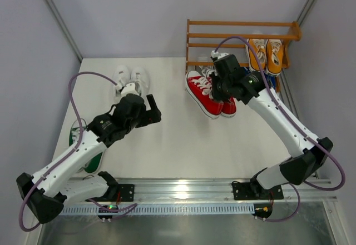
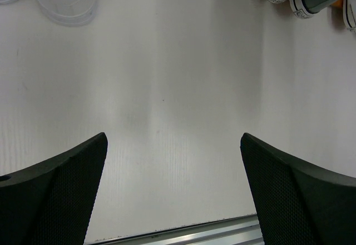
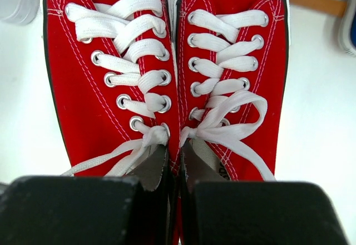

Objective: Place and organize the shoes onto the shoe shelf

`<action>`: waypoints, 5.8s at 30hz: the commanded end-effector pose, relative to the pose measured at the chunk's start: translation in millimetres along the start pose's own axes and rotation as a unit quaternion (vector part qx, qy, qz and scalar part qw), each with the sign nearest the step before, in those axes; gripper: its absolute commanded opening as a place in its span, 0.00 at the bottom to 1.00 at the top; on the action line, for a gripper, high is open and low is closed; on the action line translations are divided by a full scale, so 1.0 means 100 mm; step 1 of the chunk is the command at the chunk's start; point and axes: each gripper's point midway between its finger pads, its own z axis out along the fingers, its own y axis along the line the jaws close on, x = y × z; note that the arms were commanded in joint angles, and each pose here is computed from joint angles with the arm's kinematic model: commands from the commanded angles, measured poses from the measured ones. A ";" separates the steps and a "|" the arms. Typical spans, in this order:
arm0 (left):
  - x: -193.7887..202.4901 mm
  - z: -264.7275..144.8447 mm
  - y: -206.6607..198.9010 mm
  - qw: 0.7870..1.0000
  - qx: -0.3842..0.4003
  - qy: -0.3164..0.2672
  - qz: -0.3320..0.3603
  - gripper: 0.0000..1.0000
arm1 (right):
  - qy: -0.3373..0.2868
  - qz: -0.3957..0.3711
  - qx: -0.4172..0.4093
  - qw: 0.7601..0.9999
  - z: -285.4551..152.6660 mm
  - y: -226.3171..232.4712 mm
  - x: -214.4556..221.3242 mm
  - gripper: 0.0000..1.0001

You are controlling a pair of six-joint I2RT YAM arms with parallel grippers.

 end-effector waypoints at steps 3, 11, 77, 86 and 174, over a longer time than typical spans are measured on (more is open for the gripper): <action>-0.23 -0.05 -0.17 0.999 0.025 -0.023 0.002 0.99 | -0.077 -0.004 0.025 0.997 0.13 -0.25 -0.65 0.04; -0.22 -0.14 -0.04 1.000 0.009 -0.028 0.001 1.00 | -0.154 0.009 0.044 0.987 0.08 -0.44 -1.04 0.04; -0.23 -0.11 0.63 0.994 -0.106 -0.036 -0.005 1.00 | -0.314 0.092 0.106 0.939 1.08 -1.05 -2.56 1.00; -0.31 -0.17 1.14 0.978 -0.205 -0.018 0.018 1.00 | -0.353 0.035 0.018 0.935 -0.18 -0.20 -1.82 1.00; 0.03 0.52 2.15 0.887 -0.153 0.358 -0.249 0.00 | -0.200 0.012 -0.099 0.975 -0.91 0.01 0.43 1.00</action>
